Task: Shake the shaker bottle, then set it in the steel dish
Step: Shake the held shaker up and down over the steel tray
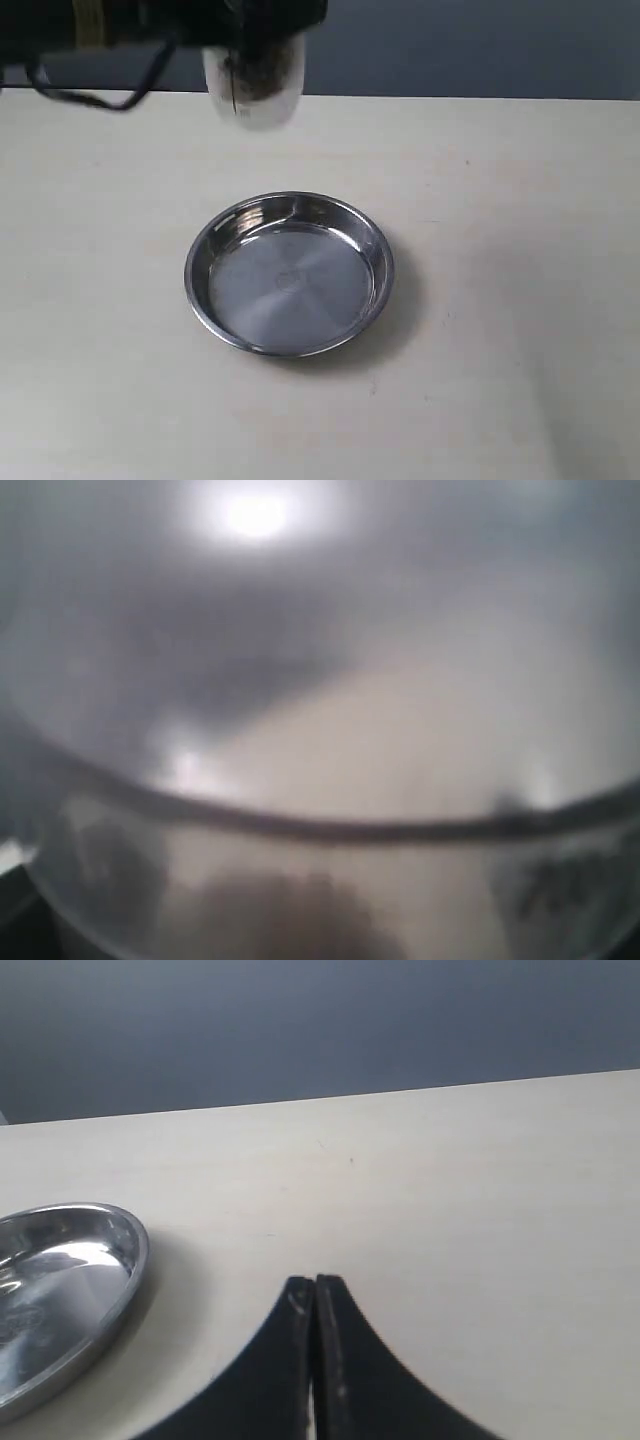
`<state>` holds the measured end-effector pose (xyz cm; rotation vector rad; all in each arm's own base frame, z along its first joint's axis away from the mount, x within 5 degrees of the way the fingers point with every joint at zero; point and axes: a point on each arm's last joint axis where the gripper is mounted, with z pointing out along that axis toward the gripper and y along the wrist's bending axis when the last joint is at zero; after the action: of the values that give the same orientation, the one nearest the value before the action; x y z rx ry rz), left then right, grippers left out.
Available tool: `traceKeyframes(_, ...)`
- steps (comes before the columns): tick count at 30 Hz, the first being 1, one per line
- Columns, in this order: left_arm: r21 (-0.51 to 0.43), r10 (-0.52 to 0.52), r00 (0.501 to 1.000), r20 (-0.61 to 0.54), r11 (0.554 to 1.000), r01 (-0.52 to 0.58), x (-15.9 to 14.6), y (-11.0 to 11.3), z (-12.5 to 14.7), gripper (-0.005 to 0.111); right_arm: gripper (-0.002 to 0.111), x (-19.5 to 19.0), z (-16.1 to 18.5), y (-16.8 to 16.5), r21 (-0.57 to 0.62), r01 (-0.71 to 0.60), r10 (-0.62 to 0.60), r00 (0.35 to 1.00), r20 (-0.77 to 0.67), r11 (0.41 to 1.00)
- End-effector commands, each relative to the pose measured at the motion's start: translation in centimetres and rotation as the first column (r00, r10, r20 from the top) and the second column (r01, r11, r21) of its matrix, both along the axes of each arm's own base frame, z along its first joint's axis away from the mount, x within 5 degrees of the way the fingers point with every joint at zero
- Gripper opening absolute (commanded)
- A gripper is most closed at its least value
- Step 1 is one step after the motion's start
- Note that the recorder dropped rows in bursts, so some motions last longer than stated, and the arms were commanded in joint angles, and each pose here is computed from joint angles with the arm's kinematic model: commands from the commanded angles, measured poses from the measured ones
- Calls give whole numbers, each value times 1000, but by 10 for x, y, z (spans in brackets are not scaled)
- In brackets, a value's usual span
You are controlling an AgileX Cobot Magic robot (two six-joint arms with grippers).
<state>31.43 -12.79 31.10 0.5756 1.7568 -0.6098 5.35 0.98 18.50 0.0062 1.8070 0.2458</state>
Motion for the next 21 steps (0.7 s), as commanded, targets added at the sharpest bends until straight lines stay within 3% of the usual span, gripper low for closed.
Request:
traceKeyframes(1,20,-22,962,-274,999,29,-13,-7,-84,0,-1,0,1,0,-4,-2,2,1000,13,1000)
traceKeyframes(2,-47,-76,977,-201,997,68,-16,-9,-62,0,-1,0,1,0,-4,-2,2,1000,13,1000)
traceKeyframes(3,-85,-71,997,17,994,72,-22,-5,-5,0,-1,0,1,0,-4,-2,2,1000,13,1000)
traceKeyframes(4,-82,-16,997,75,996,22,-23,-1,12,0,-1,0,1,0,-4,-2,2,1000,13,1000)
traceKeyframes(5,-46,26,999,34,999,-24,-25,-3,-1,0,-1,0,1,0,-4,-2,2,1000,13,1000)
traceKeyframes(6,26,34,995,-91,999,-31,-26,-7,-44,0,-1,0,1,0,-4,-2,2,1000,13,1000)
traceKeyframes(7,4,36,972,-231,999,-36,-27,-10,-83,0,-1,0,1,0,-4,-2,2,1000,13,1000)
traceKeyframes(8,-80,-17,974,-224,997,-1,-29,-13,-80,0,-1,0,1,0,-4,-2,2,1000,13,1000)
traceKeyframes(9,-195,-106,989,-107,977,84,-34,-16,-49,0,-1,0,1,0,-4,-2,2,1000,13,1000)
traceKeyframes(10,-239,-121,992,21,963,122,-40,-14,-12,0,-1,0,1,0,-4,-2,2,1000,13,1000)
traceKeyframes(11,-179,-85,995,58,979,94,-45,-15,-1,0,-1,0,1,0,-4,-2,2,1000,13,1000)
traceKeyframes(12,-60,-20,1000,2,998,20,-45,-16,-19,0,-1,0,1,0,-4,-2,2,1000,13,1000)
traceKeyframes(13,18,26,995,-100,1000,-24,-46,-19,-48,0,-1,0,1,0,-4,-2,2,1000,13,1000)
traceKeyframes(14,90,67,966,-250,995,-45,-48,-19,-98,0,-1,0,1,0,-4,-2,2,1000,13,1000)
traceKeyframes(15,43,28,967,-253,999,-17,-49,-22,-101,0,-1,0,1,0,-4,-2,2,1000,13,1000)
traceKeyframes(16,-79,-60,991,-122,996,50,-51,-27,-66,0,-1,0,1,0,-4,-2,2,1000,13,1000)
traceKeyframes(18,-124,6,995,101,992,6,-55,-17,13,0,-1,0,1,0,-4,-2,2,1000,13,1000)
traceKeyframes(19,-105,22,995,92,994,-12,-57,-17,13,0,-1,0,1,0,-4,-2,2,1000,13,1000)
traceKeyframes(21,-35,17,998,-52,999,-19,-59,-21,-33,0,-1,0,1,0,-4,-2,2,1000,13,1000)
